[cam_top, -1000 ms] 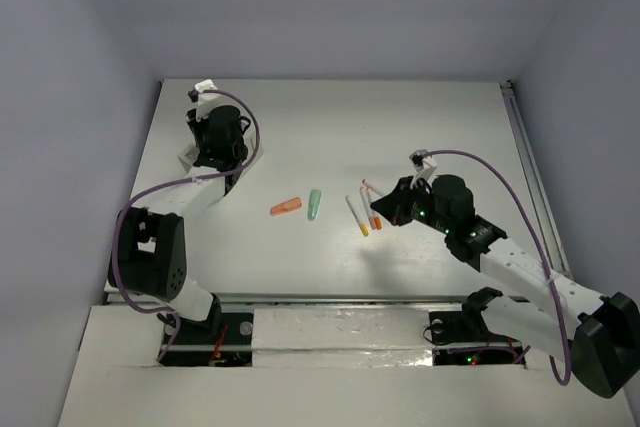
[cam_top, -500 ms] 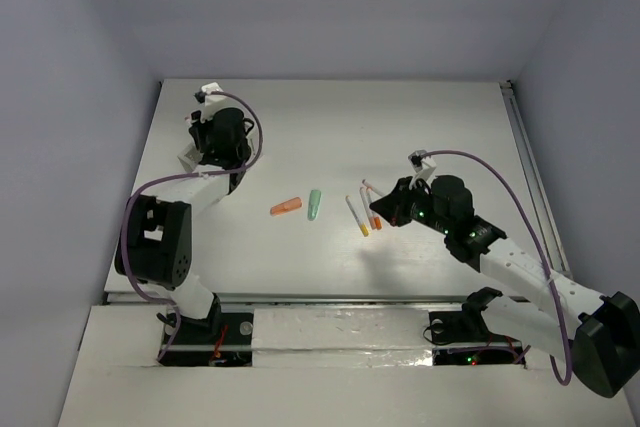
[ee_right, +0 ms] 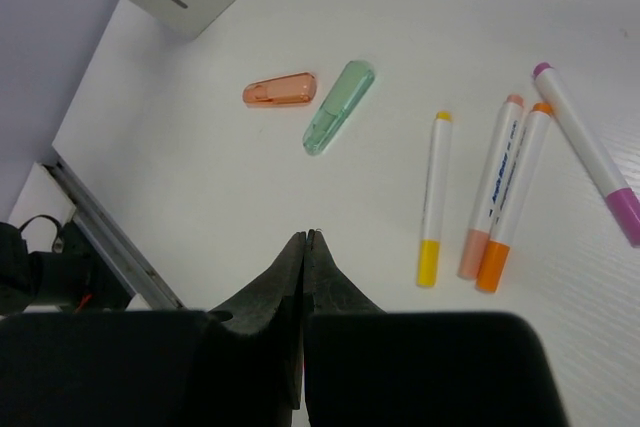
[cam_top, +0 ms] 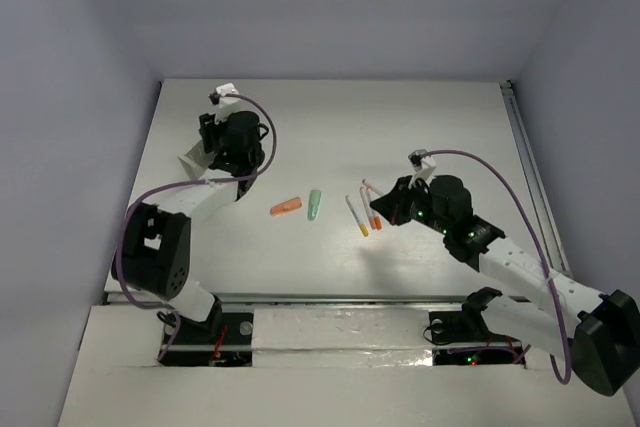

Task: Sort the stationery into containers
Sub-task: Place the pen in the storage box, then pick up the pen from the center of the board.

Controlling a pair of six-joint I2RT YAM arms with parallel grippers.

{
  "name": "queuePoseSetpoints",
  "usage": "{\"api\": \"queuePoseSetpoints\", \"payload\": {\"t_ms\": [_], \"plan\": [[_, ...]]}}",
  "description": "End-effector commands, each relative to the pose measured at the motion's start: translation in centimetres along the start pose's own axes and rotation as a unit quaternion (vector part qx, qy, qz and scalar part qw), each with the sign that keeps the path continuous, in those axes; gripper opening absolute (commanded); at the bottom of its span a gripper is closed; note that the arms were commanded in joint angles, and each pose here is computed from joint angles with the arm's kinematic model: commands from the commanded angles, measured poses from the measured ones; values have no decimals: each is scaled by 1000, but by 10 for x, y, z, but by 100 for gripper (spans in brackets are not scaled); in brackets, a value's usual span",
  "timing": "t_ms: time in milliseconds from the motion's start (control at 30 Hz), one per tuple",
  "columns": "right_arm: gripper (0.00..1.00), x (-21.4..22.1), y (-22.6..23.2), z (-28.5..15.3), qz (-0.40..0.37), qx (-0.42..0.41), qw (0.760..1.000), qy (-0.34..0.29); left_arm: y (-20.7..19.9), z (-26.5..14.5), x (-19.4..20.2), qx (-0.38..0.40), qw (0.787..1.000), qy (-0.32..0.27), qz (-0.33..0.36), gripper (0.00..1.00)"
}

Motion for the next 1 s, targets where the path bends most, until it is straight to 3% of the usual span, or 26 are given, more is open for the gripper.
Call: {"api": "queuePoseSetpoints", "payload": {"t_ms": [0,33,67,100,133,233,267,367,500,600,767,800,967], "plan": [[0,-11,1,4,-22,17,999,-20,12,-35,-63,30,994,-46,-94,34],[0,-13,0,5,-21,28,999,-21,2,-46,-75,79,987,-52,-130,26],[0,-14,-6,5,-19,51,998,-28,-3,-58,-76,115,985,-38,-122,21],[0,-16,-7,4,-12,61,997,-37,-12,-76,-94,156,977,-41,-139,6],[0,-18,-9,3,-10,69,996,-47,-20,-87,-100,183,968,-30,-169,0],[0,-25,-12,-4,-8,91,993,-81,-46,-120,-103,277,945,15,-172,0],[0,-29,-15,-7,-8,105,990,-96,-57,-134,-96,321,925,52,-195,0],[0,-33,-21,-12,-7,138,984,-111,-92,-186,-63,429,869,95,-227,0],[0,-31,-28,-17,-8,163,980,-111,-130,-226,14,470,848,163,-181,0],[0,-32,-31,-20,-7,170,978,-119,-146,-237,48,481,838,198,-165,5],[0,-34,-33,-21,-7,174,977,-121,-161,-264,61,515,815,210,-160,27],[0,-33,-33,-20,-7,173,978,-119,-163,-271,61,522,811,211,-159,35],[0,-33,-30,-22,-7,162,979,-120,-177,-273,70,512,815,225,-151,37]]}}
Point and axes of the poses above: each gripper's point midway between its finger pads, its own z axis out along the fingers, its own y axis along the line the jaws close on, x = y × z, the point moved 6 cm from there along -z, back along the fingers, and after that the axes turned 11 degrees about z, right-handed, at the moved point
